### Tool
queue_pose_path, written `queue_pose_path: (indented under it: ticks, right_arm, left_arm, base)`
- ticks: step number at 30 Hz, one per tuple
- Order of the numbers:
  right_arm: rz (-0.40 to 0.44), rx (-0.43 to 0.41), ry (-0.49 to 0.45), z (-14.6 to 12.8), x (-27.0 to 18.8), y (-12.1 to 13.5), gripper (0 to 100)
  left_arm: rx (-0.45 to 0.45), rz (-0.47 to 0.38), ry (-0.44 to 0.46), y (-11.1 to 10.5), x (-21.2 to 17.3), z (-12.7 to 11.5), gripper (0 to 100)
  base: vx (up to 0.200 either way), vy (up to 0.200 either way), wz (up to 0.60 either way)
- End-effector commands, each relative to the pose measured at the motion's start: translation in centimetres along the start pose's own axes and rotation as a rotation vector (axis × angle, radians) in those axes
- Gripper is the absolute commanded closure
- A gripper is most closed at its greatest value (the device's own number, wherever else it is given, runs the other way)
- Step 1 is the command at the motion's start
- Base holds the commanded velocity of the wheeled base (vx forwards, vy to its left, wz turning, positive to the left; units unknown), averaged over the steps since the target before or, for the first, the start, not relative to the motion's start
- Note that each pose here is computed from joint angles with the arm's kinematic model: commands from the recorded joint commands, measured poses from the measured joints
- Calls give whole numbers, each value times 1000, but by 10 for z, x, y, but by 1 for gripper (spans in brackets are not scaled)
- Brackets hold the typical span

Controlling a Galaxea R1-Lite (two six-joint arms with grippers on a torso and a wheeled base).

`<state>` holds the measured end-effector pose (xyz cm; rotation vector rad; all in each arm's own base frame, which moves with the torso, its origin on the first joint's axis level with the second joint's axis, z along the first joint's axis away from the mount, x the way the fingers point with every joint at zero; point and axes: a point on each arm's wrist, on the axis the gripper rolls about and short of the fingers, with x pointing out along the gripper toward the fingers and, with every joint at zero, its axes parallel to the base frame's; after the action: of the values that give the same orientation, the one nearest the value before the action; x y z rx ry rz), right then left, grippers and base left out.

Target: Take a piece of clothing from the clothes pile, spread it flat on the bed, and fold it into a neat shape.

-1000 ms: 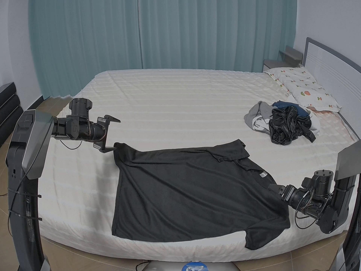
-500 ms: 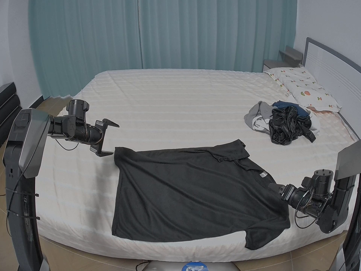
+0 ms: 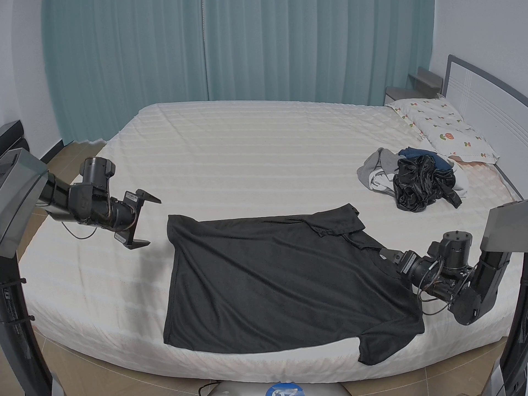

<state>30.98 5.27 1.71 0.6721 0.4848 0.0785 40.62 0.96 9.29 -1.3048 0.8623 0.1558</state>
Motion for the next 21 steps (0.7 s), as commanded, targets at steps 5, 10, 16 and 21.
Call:
queue_pose_path:
  ticks: [5,10,16,21]
  right_arm:
    - [-18,86,38,17,81,24,0]
    - [-37,79,76,15,113,30,0]
    - [-89,63,93,21,129,18,0]
    - [-98,-43,109,22,131,10,0]
  left_arm:
    - [19,-4,-44,44,-19,-66,0]
    - [19,-31,-52,64,-19,-81,0]
    - [6,-77,-85,79,-22,-88,0]
    - [13,-108,-110,87,-23,-90,0]
  base:
    - [0,0,0]
    - [0,0,0]
    - [0,0,0]
    - [0,0,0]
